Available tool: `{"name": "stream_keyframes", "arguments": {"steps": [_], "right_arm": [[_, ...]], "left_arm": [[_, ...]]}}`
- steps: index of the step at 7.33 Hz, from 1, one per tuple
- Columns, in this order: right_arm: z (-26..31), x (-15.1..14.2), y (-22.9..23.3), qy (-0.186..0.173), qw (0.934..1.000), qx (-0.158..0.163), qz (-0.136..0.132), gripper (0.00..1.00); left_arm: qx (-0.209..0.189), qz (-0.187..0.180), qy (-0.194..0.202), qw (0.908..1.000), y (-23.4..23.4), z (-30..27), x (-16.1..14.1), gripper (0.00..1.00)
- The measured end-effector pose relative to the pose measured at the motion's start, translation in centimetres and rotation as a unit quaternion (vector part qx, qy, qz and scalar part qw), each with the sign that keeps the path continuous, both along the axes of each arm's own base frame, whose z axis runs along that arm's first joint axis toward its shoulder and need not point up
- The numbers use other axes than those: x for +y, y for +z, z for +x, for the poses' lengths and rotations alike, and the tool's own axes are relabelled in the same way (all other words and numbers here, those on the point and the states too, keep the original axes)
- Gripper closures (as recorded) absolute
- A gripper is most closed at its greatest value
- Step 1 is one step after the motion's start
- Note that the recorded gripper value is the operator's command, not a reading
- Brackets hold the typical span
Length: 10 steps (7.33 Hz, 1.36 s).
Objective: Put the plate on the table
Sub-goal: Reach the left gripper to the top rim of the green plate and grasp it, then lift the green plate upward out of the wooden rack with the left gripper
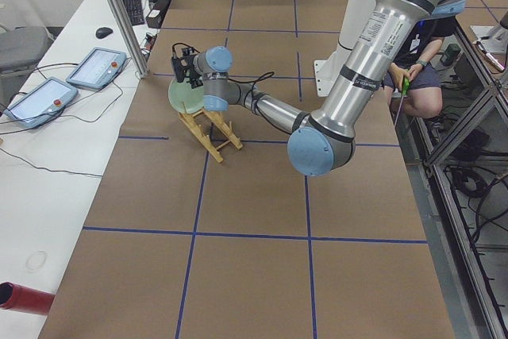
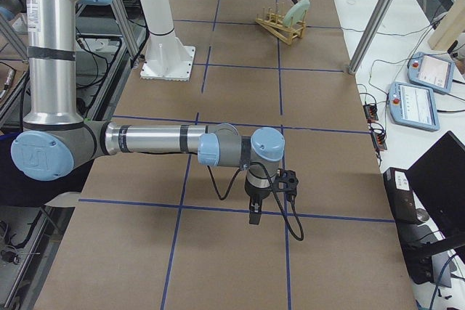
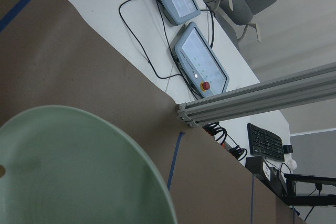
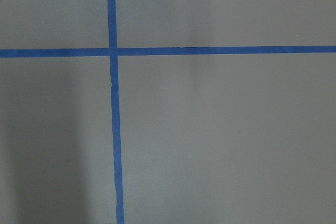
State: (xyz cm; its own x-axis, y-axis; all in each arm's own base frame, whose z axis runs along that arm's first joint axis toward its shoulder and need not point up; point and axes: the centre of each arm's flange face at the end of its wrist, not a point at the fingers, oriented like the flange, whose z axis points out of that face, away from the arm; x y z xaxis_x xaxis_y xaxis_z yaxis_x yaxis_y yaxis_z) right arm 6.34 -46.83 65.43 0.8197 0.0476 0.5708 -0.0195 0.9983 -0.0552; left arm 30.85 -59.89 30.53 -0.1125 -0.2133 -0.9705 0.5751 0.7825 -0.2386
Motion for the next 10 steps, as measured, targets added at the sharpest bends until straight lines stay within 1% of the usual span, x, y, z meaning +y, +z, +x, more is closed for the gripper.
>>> {"name": "stream_keyframes", "arguments": {"steps": [1,2,3,4,6,7,8,10], "right_arm": [[0.0,0.0,0.0,0.000,1.0000,0.000,0.000,0.00],[0.0,0.0,0.0,0.000,1.0000,0.000,0.000,0.00],[0.0,0.0,0.0,0.001,1.0000,0.000,0.000,0.00],[0.0,0.0,0.0,0.001,1.0000,0.000,0.000,0.00],[0.0,0.0,0.0,0.000,1.0000,0.000,0.000,0.00],[0.0,0.0,0.0,0.000,1.0000,0.000,0.000,0.00],[0.0,0.0,0.0,0.000,1.0000,0.000,0.000,0.00],[0.0,0.0,0.0,0.000,1.0000,0.000,0.000,0.00]], "left_arm": [[-0.001,0.000,0.001,1.0000,0.0,0.2,-0.1,0.62],[-0.002,0.000,0.001,1.0000,0.1,0.2,-0.1,0.72],[-0.003,0.002,0.002,1.0000,0.1,0.2,-0.1,0.90],[-0.006,0.008,0.002,1.0000,0.2,0.0,-0.1,1.00],[-0.009,0.018,0.001,0.9998,0.1,-0.6,-0.1,1.00],[-0.006,0.022,0.008,0.9997,-0.1,-1.4,-0.2,1.00],[0.004,0.029,0.015,0.9995,-0.5,-2.8,-0.1,1.00],[0.040,0.030,0.014,0.9986,-0.8,-5.4,0.5,1.00]]}}
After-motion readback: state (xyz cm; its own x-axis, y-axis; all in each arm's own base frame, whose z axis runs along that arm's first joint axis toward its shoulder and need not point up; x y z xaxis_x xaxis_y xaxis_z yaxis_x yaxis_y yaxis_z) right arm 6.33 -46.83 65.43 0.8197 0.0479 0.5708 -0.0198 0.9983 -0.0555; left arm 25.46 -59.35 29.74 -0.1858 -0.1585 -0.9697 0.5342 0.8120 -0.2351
